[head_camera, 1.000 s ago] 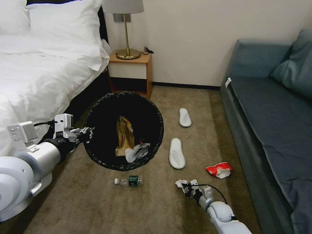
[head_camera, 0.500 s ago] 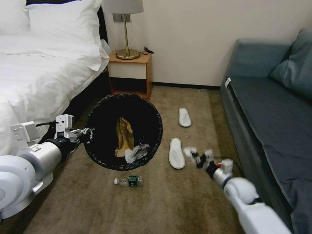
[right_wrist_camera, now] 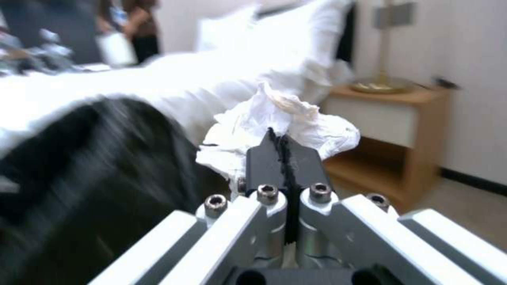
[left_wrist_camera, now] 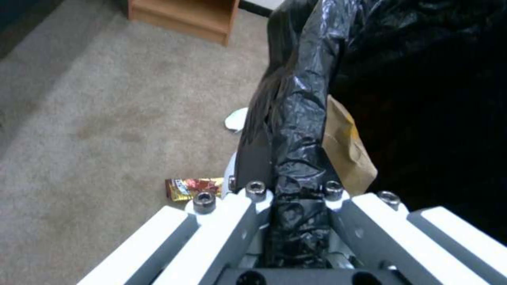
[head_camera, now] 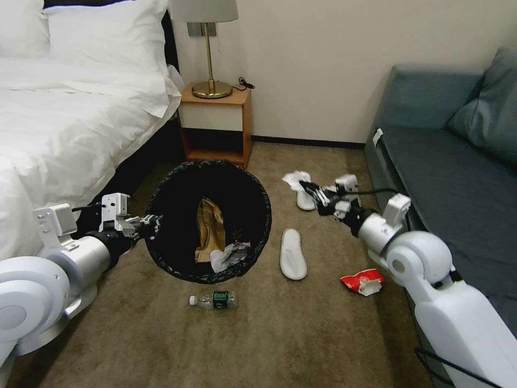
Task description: Pick up the trash bin, then pick up the garbage on the floor and place it into the trash bin.
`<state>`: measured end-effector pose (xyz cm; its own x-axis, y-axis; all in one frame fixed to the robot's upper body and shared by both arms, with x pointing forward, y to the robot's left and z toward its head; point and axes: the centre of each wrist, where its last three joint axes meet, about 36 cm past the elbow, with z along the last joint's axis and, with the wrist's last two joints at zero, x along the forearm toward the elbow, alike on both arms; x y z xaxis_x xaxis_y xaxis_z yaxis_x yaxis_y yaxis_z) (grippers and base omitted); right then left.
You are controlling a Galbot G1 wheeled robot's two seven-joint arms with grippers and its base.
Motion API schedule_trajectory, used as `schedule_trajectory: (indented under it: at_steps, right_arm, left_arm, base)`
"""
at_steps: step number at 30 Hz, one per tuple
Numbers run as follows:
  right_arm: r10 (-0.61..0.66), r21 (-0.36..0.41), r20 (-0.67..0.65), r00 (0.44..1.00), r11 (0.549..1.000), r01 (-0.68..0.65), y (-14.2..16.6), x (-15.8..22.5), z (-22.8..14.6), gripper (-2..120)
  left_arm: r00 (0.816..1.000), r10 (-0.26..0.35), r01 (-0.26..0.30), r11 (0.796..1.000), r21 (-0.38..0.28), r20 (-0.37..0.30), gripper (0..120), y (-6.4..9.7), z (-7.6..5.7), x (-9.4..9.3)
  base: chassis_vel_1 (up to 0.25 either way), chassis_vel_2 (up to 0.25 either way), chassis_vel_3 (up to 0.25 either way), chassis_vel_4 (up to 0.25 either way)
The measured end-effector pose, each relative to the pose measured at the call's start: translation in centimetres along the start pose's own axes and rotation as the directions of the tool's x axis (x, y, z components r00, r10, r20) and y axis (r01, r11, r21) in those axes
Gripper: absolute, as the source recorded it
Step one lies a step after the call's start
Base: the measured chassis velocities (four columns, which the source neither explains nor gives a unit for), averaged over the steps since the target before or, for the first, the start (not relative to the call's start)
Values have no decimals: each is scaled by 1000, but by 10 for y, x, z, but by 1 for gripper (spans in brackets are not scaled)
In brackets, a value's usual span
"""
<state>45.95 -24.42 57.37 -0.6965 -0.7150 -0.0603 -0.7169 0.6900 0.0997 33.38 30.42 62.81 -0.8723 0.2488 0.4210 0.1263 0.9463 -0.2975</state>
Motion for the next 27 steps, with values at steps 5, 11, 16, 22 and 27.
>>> schedule_trajectory:
  at_steps: [5,11,16,22,27]
  right_arm:
    - [-147,18,43,988,989,147,25,-43,-30,0]
    - [-236,10,30,971,972,235,50,-66,-26,0]
    - [-308,-11,-7,951,951,308,79,-78,-11,0]
    - [-337,-30,-55,940,941,336,95,-81,1,8]
    - [-319,-28,-69,945,948,318,90,-77,4,30]
  left_arm:
    - [1000,14,-14,1000,11,-12,3,0,2,-5]
    - [1000,21,-21,999,25,-17,3,3,0,-10]
    - [1000,21,-20,999,31,-24,3,5,-1,-12]
    - [1000,19,-18,999,33,-23,3,6,-2,-11]
    - [1000,20,-20,999,31,-19,3,4,-3,-8]
  base:
    - [0,0,0,0]
    - [0,0,0,0]
    - [0,0,0,0]
    - [0,0,0,0]
    - [0,0,0,0]
